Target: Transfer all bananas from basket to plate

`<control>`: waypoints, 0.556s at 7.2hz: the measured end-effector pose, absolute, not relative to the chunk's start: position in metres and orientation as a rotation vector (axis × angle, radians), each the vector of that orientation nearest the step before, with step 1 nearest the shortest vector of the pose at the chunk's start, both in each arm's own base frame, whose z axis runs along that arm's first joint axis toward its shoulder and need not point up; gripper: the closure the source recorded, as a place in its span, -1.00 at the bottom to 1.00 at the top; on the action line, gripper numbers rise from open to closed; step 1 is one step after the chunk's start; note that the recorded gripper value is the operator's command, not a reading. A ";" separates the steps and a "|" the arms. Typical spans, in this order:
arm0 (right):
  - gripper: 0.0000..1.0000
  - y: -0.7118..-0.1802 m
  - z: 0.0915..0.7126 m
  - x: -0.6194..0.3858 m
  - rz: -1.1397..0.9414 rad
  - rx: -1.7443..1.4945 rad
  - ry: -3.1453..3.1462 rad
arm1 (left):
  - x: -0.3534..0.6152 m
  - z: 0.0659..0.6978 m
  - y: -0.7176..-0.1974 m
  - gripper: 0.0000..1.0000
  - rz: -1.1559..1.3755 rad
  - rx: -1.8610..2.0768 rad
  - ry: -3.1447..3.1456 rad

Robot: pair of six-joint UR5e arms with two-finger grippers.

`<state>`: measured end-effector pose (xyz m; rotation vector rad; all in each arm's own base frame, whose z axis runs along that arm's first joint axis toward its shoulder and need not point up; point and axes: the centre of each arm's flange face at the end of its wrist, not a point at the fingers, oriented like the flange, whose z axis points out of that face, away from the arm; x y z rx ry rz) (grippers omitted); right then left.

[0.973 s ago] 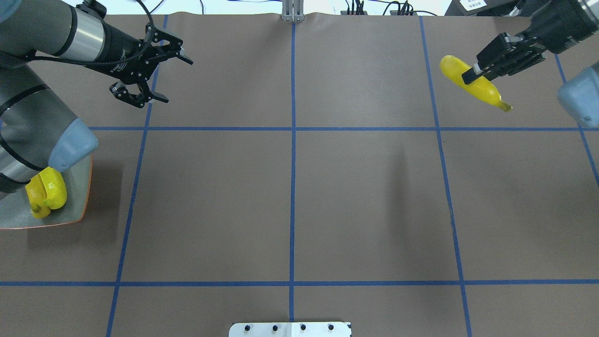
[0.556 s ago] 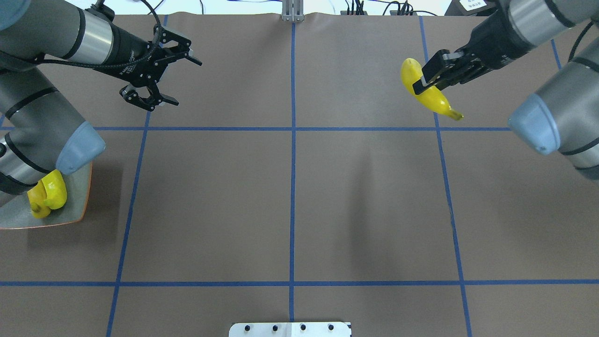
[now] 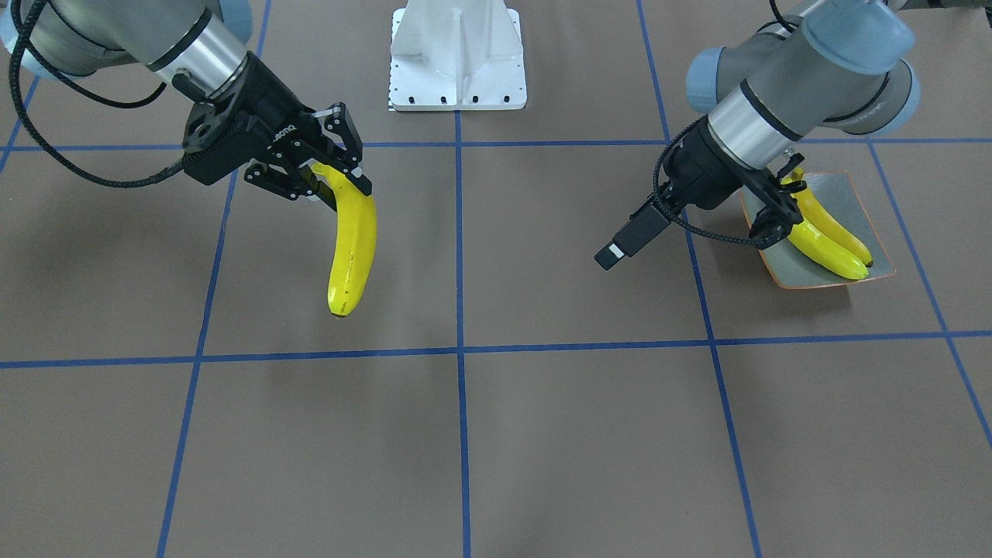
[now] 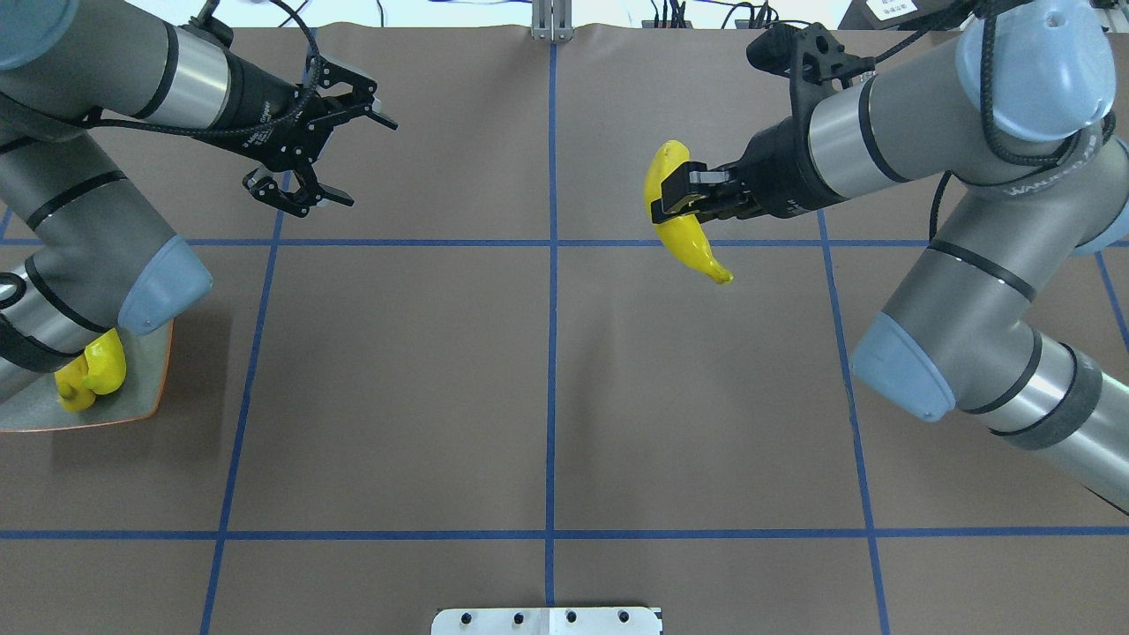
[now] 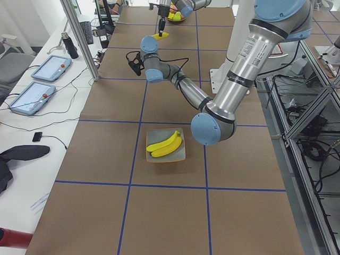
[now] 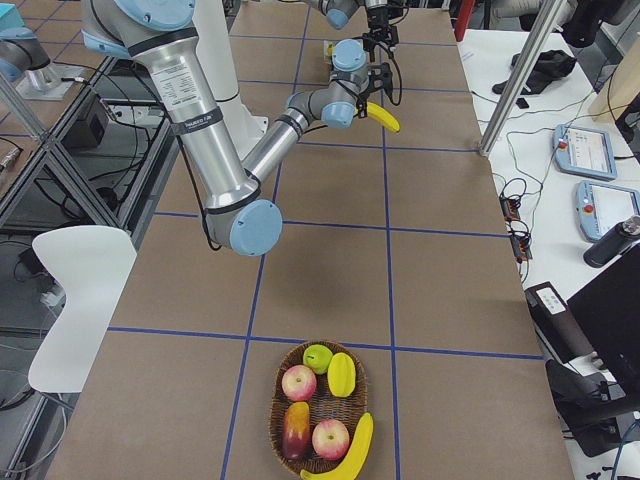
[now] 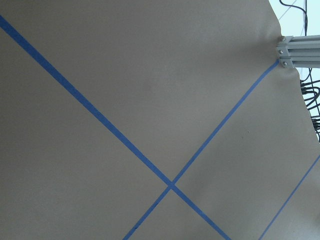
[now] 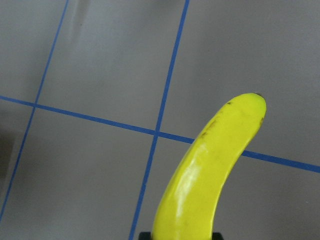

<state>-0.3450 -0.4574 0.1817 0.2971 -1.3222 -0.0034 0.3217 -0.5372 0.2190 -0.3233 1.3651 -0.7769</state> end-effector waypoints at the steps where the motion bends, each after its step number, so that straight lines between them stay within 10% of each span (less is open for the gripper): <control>1: 1.00 -0.451 0.175 -0.354 0.028 0.285 -1.366 | 0.323 0.211 -0.536 -1.00 -0.787 -0.339 1.383; 4: 1.00 -0.423 0.164 -0.389 0.095 0.301 -1.477 | 0.339 0.183 -0.532 -1.00 -0.762 -0.363 1.431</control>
